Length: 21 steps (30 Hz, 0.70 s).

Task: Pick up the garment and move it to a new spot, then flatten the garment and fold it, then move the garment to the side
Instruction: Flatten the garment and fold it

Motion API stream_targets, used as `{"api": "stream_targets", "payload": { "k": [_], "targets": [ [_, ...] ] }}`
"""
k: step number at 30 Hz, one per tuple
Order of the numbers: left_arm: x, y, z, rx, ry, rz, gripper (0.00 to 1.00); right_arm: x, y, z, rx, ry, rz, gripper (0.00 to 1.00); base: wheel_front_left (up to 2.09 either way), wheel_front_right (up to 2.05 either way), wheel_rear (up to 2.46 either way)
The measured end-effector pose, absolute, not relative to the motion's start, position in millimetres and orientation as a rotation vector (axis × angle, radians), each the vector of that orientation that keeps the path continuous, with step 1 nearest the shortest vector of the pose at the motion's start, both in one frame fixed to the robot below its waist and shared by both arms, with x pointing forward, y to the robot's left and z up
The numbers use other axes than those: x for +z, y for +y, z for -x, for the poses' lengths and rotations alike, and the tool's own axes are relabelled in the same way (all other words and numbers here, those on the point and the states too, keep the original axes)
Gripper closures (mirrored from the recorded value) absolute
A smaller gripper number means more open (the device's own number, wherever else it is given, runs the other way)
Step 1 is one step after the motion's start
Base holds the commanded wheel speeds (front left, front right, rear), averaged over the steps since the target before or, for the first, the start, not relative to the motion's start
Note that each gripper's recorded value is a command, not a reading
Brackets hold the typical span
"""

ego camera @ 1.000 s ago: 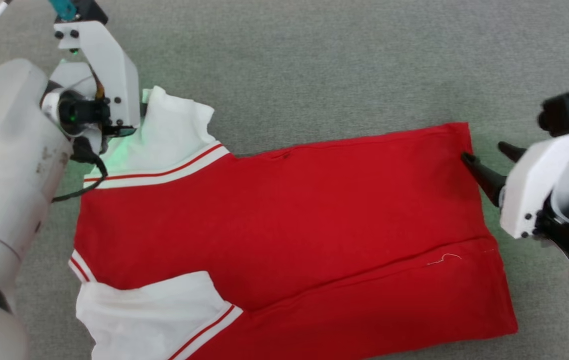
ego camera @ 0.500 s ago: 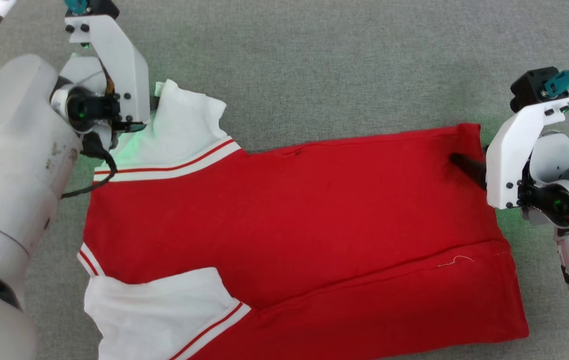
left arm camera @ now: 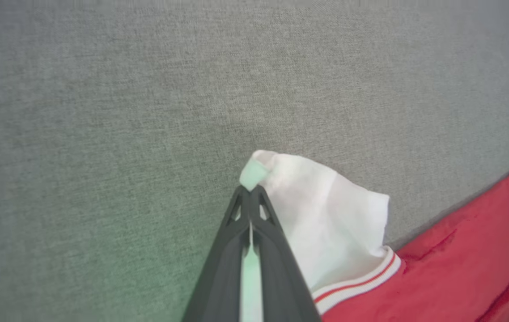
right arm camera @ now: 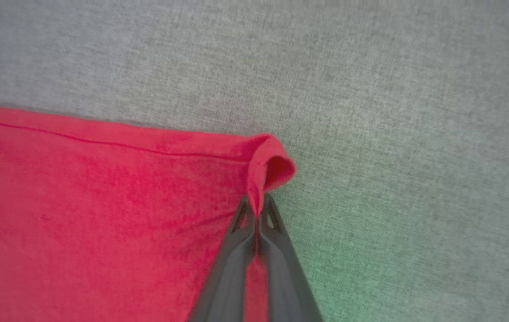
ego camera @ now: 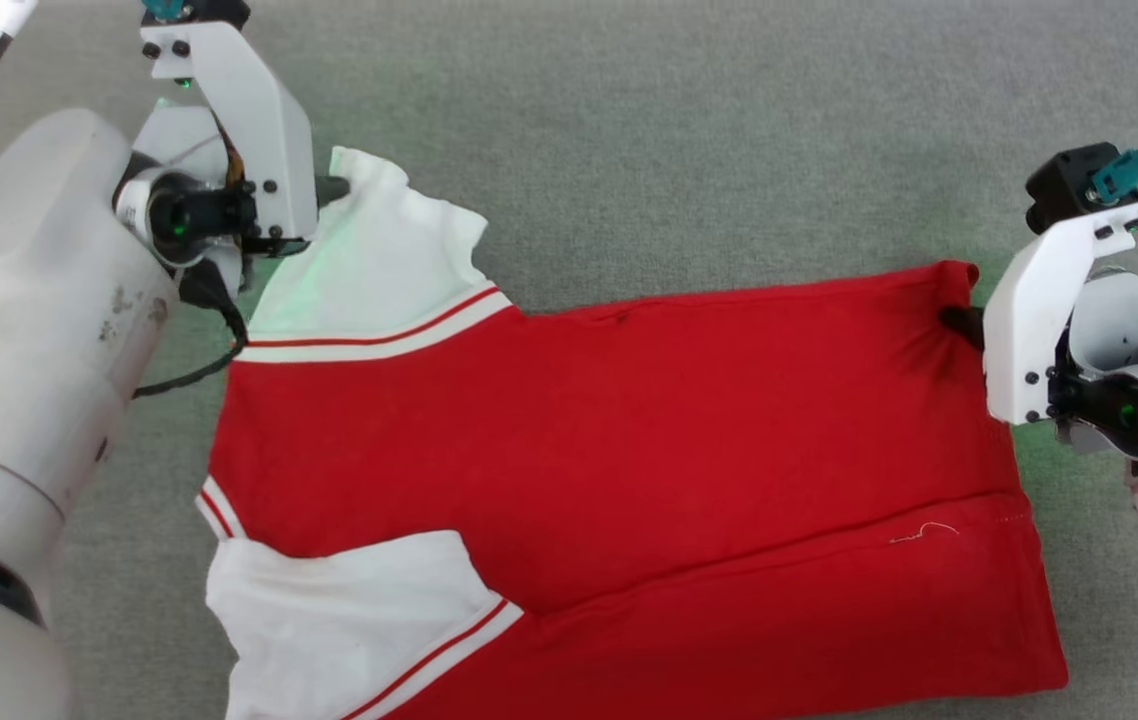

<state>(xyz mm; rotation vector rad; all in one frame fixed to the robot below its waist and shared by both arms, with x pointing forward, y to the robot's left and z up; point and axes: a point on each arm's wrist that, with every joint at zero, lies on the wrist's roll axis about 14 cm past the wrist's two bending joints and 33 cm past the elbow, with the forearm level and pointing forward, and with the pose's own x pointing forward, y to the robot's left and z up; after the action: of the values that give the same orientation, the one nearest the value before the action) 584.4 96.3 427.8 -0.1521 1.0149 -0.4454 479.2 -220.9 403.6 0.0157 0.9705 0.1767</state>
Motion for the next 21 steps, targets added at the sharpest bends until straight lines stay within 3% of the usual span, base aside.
{"api": "stream_targets", "payload": {
  "k": [10,21],
  "targets": [
    [479.3,112.2,-570.2,-0.455,0.910,0.151,1.00,429.3,-222.9,-471.7,0.203,0.873,0.020,1.00,0.00,0.00,0.00],
    [513.8,136.6,-521.8,-0.480,0.883,0.054,1.00,453.9,-219.3,-442.1,0.253,0.811,0.048,1.00,0.00,0.00,0.00]
  ]
}}
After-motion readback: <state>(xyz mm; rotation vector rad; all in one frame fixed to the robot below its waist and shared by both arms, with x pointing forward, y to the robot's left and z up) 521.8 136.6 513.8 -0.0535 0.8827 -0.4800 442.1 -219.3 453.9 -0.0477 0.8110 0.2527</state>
